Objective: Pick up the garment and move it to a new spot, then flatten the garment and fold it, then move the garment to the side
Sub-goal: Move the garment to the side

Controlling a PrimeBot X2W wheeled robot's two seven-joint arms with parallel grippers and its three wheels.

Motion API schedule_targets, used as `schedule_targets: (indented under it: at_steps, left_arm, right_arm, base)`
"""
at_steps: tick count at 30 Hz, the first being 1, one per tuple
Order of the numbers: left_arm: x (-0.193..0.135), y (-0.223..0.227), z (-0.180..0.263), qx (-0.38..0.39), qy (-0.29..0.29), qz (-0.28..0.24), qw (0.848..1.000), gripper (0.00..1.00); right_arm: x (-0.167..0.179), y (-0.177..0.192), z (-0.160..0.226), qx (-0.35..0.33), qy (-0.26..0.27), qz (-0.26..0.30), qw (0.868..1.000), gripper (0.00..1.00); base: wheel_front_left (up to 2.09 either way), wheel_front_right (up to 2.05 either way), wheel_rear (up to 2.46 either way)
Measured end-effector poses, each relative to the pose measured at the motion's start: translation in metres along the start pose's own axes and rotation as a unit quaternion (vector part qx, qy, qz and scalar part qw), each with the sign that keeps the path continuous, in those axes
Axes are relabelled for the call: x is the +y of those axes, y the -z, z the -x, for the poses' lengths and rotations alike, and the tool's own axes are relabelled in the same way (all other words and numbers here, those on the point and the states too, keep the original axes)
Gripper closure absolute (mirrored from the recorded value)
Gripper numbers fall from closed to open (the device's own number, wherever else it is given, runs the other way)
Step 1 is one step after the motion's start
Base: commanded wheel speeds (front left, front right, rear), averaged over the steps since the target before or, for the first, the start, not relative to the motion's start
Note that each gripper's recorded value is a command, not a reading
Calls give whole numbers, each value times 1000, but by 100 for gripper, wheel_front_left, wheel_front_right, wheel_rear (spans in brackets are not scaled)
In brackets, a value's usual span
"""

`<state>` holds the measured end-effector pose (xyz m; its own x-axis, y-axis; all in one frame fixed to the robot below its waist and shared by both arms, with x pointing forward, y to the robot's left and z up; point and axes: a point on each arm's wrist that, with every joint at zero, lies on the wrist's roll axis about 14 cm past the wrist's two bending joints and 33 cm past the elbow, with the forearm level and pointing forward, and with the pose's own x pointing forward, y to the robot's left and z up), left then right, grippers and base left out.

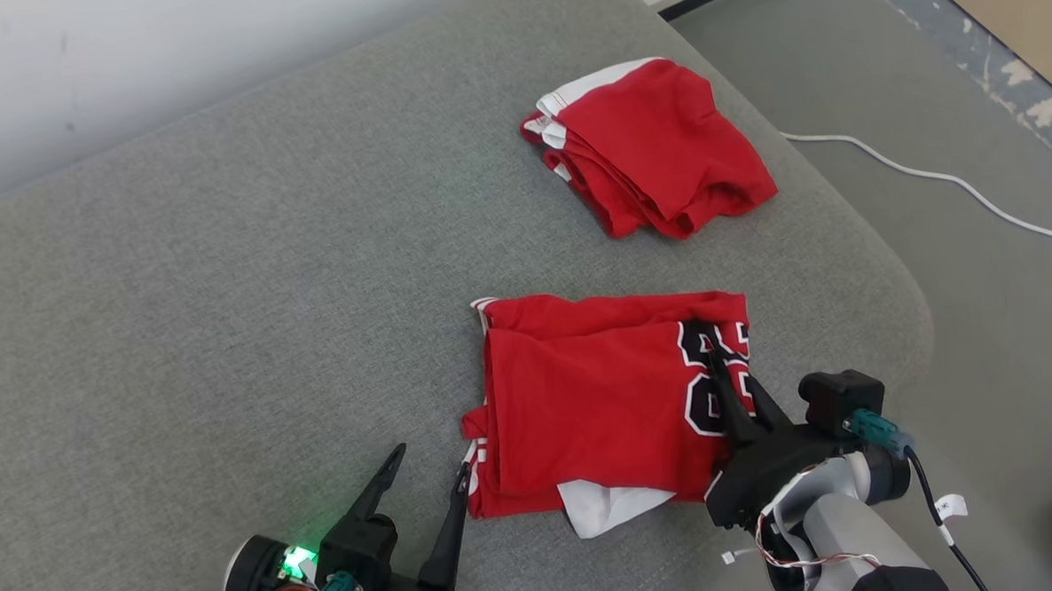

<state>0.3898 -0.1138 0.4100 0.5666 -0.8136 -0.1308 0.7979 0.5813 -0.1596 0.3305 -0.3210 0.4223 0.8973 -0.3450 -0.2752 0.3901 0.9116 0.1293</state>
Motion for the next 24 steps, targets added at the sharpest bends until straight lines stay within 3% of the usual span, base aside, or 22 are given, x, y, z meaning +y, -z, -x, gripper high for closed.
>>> schedule_targets:
  at_steps: [7, 16, 24]
  left_arm:
    - [-1, 6, -4, 5, 9, 9, 1000, 0]
    - [21, 0, 4, -9, -24, 8, 1000, 0]
    - [52, 1, 23, -11, -79, 8, 997, 0]
  right_arm:
    - [19, -20, -15, -20, -33, 43, 998, 100]
    - [44, -98, -64, -91, -85, 142, 982, 100]
    - [25, -141, -110, -105, -56, 208, 971, 100]
  base:
    - [0, 0, 0]
    - [0, 0, 0]
    - [0, 0, 0]
